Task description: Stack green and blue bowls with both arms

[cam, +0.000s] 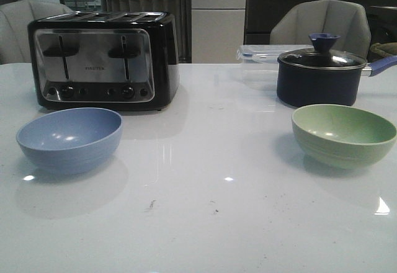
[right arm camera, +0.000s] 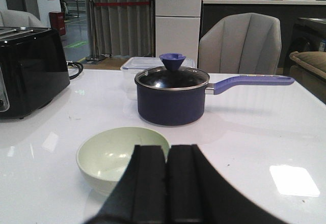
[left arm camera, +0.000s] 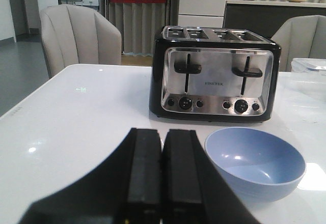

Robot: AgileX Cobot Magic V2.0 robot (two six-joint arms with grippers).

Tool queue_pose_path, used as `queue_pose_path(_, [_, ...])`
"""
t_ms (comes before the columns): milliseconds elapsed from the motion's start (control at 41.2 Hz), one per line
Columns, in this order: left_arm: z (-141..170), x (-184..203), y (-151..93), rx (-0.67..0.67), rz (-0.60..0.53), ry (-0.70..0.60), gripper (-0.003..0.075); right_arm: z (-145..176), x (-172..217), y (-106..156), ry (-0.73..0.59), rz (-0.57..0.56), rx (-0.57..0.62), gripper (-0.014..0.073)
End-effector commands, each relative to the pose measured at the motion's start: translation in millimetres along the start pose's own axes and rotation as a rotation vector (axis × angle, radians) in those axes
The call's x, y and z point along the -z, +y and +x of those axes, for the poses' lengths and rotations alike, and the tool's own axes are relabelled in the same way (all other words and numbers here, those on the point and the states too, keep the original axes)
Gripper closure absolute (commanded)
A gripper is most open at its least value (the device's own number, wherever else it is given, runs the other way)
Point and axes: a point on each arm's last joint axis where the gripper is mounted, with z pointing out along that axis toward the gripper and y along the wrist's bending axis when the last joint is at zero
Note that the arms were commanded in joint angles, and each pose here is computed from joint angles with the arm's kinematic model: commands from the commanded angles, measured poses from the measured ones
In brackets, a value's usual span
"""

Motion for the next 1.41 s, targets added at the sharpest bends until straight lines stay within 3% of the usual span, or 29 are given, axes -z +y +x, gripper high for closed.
queue_pose_path(0, [-8, 2, 0, 0.010, 0.001, -0.107, 0.0627, -10, 2, 0, -0.109, 0.004, 0.013, 0.0540])
queue_pose_path(752, [-8, 2, 0, 0.010, 0.001, -0.107, 0.0627, -11, 2, 0, -0.117, 0.004, 0.013, 0.0540])
queue_pose_path(897, [-16, 3, 0, 0.007, 0.001, -0.190, 0.0627, -12, 2, 0, -0.127, 0.003, 0.013, 0.0540])
queue_pose_path(1018, [-37, 8, -1, 0.010, 0.006, -0.268, 0.0627, -28, 5, 1, -0.148, 0.002, 0.013, 0.0540])
queue_pose_path(1212, [-98, 26, -3, 0.010, 0.012, -0.370, 0.0627, -89, 18, 4, -0.207, -0.004, 0.014, 0.0540])
queue_pose_path(1382, [-155, 30, -5, -0.015, 0.008, -0.294, 0.0627, -143, 14, 7, -0.116, -0.005, 0.015, 0.0540])
